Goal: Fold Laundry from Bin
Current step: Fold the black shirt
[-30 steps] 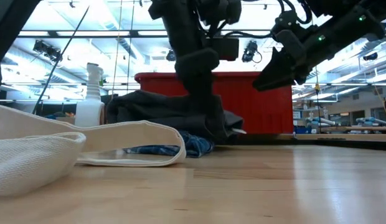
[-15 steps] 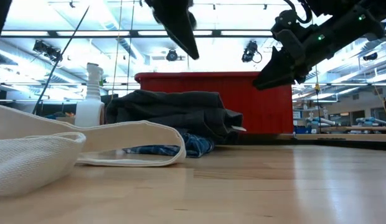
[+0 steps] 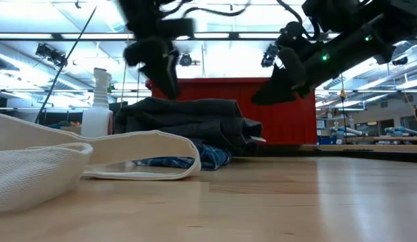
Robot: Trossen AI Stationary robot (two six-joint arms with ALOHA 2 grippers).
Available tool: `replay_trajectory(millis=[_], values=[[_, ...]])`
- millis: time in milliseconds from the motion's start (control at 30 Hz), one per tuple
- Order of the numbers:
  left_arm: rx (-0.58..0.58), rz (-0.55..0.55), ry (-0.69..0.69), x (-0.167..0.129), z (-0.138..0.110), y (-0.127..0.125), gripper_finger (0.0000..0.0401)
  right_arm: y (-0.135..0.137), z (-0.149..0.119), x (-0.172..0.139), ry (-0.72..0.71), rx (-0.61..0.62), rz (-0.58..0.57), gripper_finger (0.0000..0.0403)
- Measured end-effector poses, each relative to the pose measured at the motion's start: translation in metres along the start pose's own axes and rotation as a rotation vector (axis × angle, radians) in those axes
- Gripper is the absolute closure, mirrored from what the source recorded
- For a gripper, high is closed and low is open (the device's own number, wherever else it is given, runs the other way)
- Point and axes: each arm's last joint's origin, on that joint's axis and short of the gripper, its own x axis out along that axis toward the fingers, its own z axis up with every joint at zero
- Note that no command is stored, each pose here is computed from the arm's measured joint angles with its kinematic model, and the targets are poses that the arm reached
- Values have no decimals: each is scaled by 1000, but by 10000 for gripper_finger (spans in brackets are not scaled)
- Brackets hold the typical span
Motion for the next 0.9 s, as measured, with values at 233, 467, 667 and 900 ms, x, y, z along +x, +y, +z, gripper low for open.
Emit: replay_trajectory(millis=[233, 467, 667, 900], values=[[-121, -36, -323, -36, -45, 13, 137, 3, 10, -6, -44, 17, 71, 200], [-194, 76, -672, -91, -54, 26, 149, -10, 69, -26, -231, 64, 44, 200], [-199, 230, -736, -100, -60, 56, 165, -57, 127, -14, -239, 81, -41, 205], [-362, 229, -824, -92, -63, 146, 205, -130, 193, -6, -140, 86, -152, 206]])
